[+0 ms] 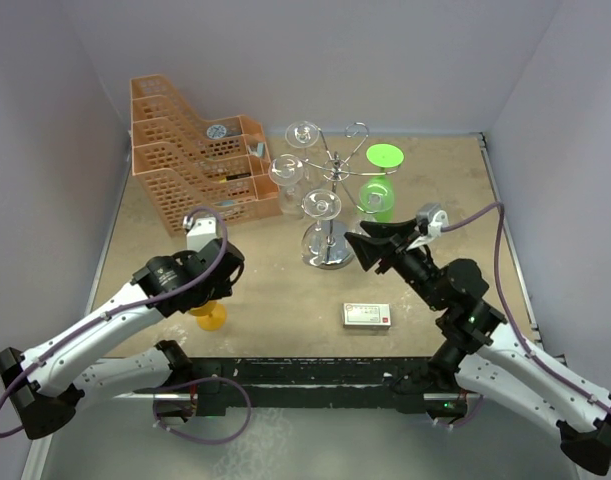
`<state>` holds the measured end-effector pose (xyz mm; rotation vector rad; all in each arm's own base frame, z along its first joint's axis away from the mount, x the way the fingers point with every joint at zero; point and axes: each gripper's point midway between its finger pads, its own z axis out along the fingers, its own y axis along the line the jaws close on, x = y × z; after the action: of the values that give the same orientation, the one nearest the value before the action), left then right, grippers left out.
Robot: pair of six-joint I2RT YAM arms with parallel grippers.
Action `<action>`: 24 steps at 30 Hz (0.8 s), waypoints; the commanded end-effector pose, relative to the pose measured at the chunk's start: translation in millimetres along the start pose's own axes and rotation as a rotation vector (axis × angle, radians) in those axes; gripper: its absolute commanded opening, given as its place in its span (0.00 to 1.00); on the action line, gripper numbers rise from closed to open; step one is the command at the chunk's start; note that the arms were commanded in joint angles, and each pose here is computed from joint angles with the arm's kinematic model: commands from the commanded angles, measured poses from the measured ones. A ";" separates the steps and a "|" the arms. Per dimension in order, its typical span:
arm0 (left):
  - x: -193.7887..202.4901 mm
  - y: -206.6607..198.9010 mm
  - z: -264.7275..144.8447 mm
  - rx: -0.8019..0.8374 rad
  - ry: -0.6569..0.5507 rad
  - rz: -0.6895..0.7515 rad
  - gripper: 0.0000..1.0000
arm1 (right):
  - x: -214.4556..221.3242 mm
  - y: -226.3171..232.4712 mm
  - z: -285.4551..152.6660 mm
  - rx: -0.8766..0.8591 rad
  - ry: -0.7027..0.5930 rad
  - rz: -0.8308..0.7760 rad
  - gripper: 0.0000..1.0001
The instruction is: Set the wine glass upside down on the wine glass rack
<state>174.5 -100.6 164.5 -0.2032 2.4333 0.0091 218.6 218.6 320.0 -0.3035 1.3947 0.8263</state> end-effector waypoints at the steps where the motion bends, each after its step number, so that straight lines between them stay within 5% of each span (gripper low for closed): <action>1: 0.4 2.8 -0.4 -0.012 -0.002 -0.021 0.39 | -42.2 8.8 -7.5 -0.010 -0.098 0.040 0.50; 11: -3.4 4.2 9.4 -0.042 -0.043 -0.012 0.00 | -73.3 22.3 -11.2 -0.036 -0.106 0.082 0.50; 17: -46.5 -2.9 -17.2 0.012 -0.168 -0.052 0.00 | -115.6 34.6 -17.4 -0.056 -0.185 0.185 0.51; 24: -135.9 9.8 -95.5 0.185 -0.540 -0.259 0.00 | -166.4 53.7 -11.8 -0.093 -0.243 0.344 0.54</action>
<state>203.5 -96.5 239.0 -0.2759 2.1576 -0.1021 188.6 198.9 437.9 -0.1246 1.2672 1.0561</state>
